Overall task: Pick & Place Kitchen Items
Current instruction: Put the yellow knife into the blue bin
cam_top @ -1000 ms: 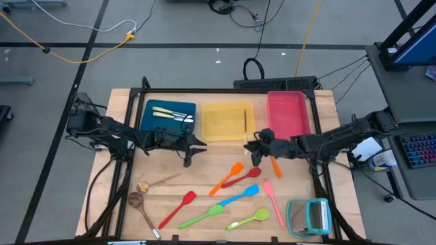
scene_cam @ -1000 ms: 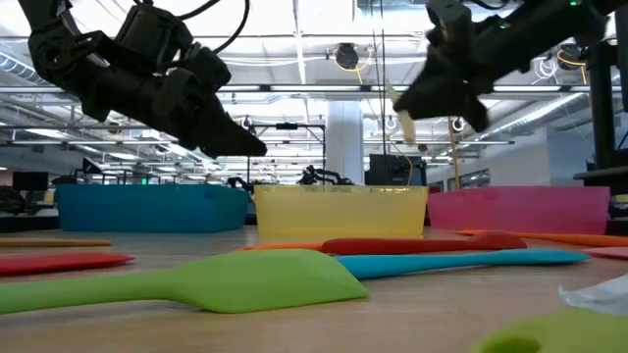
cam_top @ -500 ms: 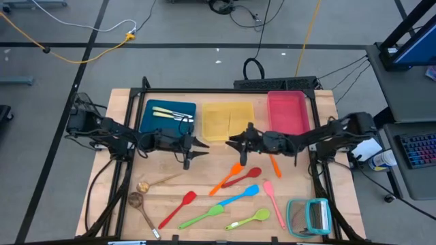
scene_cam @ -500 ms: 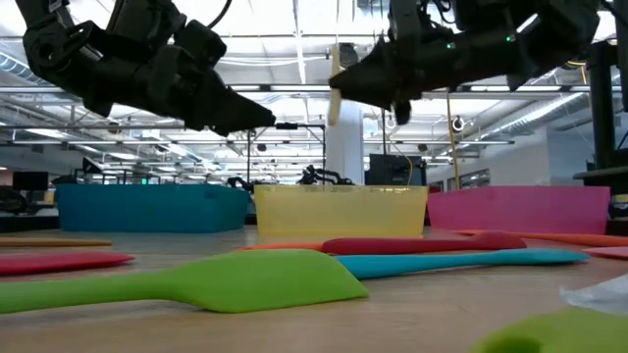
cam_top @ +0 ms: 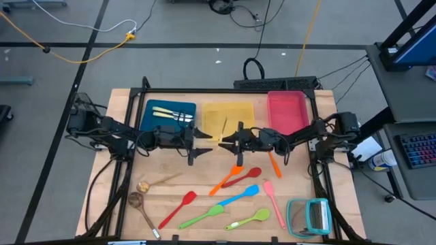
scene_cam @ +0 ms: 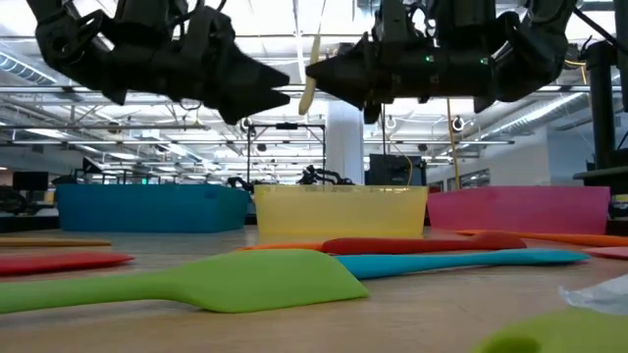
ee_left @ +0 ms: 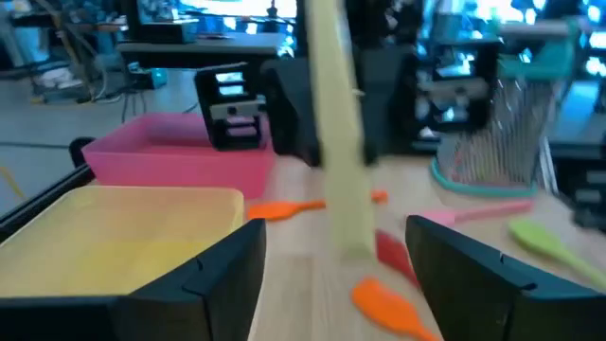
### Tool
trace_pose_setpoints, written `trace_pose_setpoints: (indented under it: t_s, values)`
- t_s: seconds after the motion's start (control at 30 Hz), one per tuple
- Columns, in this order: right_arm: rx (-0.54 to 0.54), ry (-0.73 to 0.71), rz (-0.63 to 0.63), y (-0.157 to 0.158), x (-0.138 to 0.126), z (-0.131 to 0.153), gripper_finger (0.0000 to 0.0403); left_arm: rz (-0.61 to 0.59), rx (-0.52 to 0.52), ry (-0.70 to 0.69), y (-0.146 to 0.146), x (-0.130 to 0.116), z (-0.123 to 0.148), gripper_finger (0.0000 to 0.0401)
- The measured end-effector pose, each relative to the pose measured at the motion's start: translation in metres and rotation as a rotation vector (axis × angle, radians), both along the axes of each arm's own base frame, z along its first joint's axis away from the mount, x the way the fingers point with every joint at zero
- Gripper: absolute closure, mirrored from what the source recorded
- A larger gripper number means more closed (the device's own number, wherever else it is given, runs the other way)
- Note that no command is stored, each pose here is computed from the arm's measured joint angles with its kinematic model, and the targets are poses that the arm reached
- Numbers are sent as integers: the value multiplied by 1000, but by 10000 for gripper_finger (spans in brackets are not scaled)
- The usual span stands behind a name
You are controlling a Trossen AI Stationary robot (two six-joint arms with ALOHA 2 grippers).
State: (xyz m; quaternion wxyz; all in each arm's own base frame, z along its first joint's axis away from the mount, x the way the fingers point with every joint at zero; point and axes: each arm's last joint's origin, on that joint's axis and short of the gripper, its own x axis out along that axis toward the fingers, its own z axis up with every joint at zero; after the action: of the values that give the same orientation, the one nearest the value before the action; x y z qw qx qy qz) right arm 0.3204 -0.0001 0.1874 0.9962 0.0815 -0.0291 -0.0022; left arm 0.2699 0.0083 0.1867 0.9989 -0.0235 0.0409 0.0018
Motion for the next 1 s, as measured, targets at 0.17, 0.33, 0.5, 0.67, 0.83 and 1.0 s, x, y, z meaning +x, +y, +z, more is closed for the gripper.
trace_pose_setpoints:
  t_s: [0.17, 0.33, 0.5, 0.67, 0.83, 1.0]
  values:
    - [-70, -6, 10, 0, 5, 6, 332, -23, -18, 14, 0, 12, 8, 151]
    - [-112, -24, 5, 0, 6, 8, 332, -9, -47, 25, 0, 15, 10, 164]
    - [-145, -33, 2, 0, 6, 9, 332, -6, -59, 15, 0, 15, 11, 169]
    - [-150, -47, 0, 0, 5, 11, 332, -2, -65, 6, 1, 15, 12, 169]
    - [-149, -55, 0, 0, 5, 11, 332, -1, -70, -5, 1, 15, 14, 169]
    - [-149, -68, -2, 0, 5, 13, 331, 8, -66, -18, 1, 18, 19, 169]
